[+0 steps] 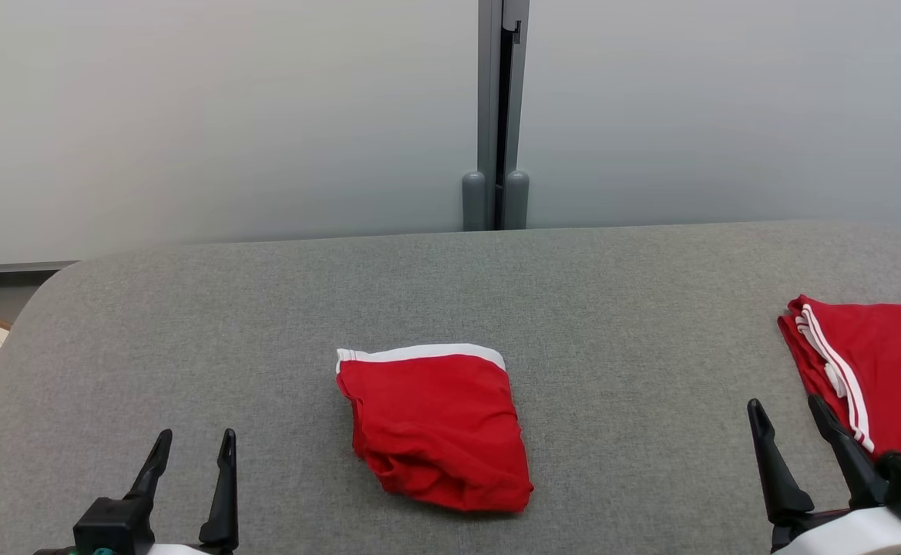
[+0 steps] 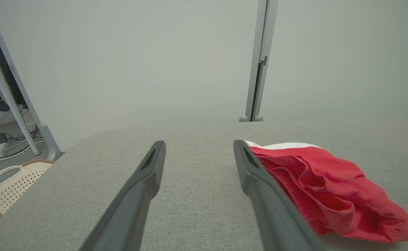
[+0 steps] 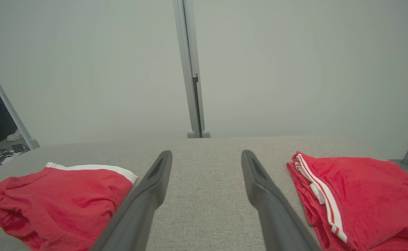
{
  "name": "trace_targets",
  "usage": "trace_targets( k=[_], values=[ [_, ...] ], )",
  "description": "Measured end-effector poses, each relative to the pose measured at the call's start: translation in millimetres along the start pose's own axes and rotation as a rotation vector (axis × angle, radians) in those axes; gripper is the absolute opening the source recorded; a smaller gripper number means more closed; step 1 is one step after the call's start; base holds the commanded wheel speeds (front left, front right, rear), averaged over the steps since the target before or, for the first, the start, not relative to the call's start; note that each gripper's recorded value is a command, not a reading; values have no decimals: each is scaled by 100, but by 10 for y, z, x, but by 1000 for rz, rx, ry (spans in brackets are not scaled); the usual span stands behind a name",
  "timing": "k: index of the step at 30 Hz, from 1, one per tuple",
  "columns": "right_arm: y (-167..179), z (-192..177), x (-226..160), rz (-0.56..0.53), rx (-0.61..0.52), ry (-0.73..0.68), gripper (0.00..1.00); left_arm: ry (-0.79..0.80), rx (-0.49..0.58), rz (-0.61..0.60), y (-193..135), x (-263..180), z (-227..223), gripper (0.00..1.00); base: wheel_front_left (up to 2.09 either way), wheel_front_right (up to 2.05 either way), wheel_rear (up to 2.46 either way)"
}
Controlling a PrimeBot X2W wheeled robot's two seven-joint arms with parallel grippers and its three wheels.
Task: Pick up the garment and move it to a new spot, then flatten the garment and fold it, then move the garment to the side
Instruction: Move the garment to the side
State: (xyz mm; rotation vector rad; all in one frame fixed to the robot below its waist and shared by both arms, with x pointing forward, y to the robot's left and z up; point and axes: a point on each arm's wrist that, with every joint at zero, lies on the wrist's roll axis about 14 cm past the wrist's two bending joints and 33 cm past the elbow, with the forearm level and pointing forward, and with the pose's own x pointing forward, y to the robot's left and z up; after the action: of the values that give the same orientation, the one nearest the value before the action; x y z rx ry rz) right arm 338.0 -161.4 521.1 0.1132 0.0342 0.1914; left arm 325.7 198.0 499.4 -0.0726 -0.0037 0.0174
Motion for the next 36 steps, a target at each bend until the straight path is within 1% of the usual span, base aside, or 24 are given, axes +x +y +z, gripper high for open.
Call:
trace_targets(
  k=[13,20,24,27,30,33,36],
  values=[
    [7,-17,50,5,-10,12,100,-4,-7,7,7,-10,18,100,0,0,0],
    [87,-260,202,39,-3,95,100,-44,-20,13,3,101,147,100,0,0,0],
    [284,-521,400,93,37,175,100,-82,-24,15,9,225,244,100,0,0,0],
    [521,-728,605,153,73,231,100,-104,-31,23,22,361,294,100,0,0,0],
    [779,-957,773,212,116,294,100,-99,-36,47,88,426,250,100,0,0,0],
    [1055,-1159,871,275,157,348,100,-78,-37,69,159,453,166,100,0,0,0],
    [1313,-1352,887,335,197,413,100,-63,-36,90,228,474,110,100,0,0,0]
  ],
)
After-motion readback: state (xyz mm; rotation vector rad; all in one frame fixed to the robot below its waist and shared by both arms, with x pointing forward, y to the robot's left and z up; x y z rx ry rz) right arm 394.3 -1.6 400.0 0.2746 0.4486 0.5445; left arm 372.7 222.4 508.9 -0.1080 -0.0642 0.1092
